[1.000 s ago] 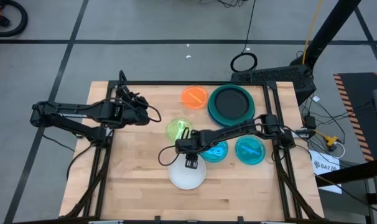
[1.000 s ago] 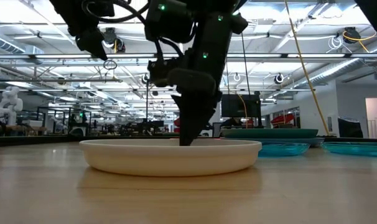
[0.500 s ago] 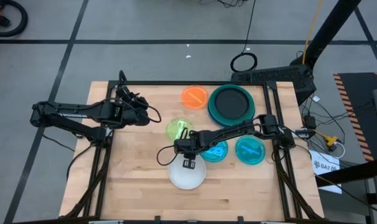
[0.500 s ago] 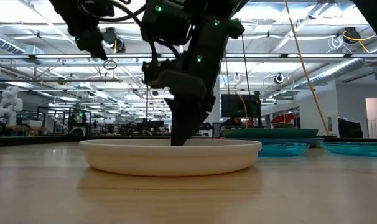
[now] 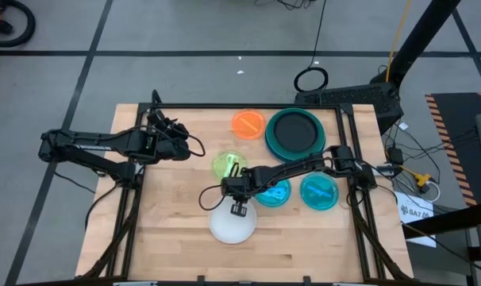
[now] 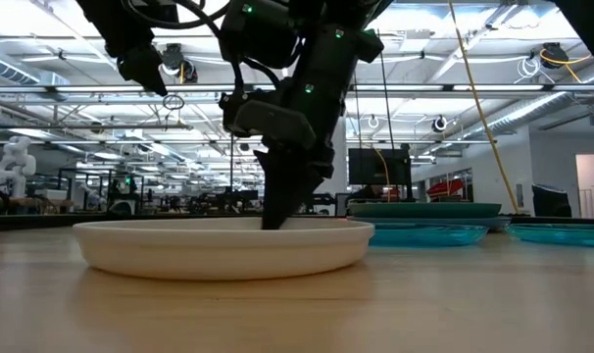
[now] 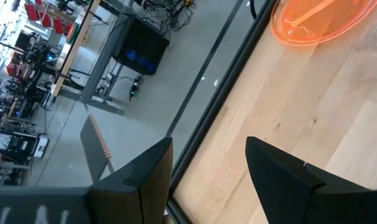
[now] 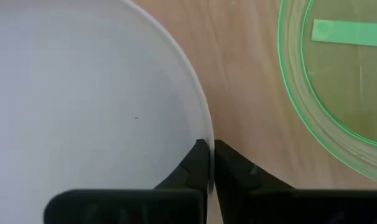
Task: Stack plastic plates
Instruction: Stack the white plate on top of the black plate
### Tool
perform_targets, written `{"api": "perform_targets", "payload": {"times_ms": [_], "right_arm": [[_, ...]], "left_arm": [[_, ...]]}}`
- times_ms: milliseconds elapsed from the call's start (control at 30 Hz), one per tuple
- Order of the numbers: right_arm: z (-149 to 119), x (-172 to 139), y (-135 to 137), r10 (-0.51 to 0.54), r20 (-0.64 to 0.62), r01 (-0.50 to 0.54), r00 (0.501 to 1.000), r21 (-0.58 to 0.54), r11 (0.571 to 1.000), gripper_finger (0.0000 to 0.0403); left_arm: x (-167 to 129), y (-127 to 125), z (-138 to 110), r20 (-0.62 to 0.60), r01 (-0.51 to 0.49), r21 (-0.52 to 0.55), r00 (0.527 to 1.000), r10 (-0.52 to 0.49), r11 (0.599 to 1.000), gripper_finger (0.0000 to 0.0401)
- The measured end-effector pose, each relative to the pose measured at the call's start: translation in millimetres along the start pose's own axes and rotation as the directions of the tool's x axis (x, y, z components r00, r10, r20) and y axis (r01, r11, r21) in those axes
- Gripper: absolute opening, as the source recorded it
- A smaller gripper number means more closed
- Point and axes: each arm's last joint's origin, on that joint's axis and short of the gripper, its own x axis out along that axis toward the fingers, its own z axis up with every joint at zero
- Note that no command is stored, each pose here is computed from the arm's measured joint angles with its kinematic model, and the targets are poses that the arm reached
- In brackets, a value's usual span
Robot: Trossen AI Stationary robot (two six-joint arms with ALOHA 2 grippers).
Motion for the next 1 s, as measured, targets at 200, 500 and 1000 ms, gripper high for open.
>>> {"api": "perform_targets", "payload": {"times_ms": [200, 500, 1000], "right_arm": [[1, -2, -2, 0.016, -0.009, -0.016, 1.0, 0.011, 1.0, 0.0004], [6, -35, -13, 0.056, 0.005, -0.056, 0.998, 0.009, 0.998, 0.0002], [3, -104, -67, -0.023, -0.041, 0.022, 0.999, -0.007, 1.0, 0.0001]], "left_arm": [[0, 0, -1, -0.004, -0.001, 0.001, 1.0, 0.001, 1.0, 0.0209], [0, 0, -2, -0.012, -0.002, -0.004, 1.0, 0.002, 1.0, 0.0209], [0, 0, -2, -0.012, -0.002, -0.011, 1.0, 0.002, 1.0, 0.0209]]}}
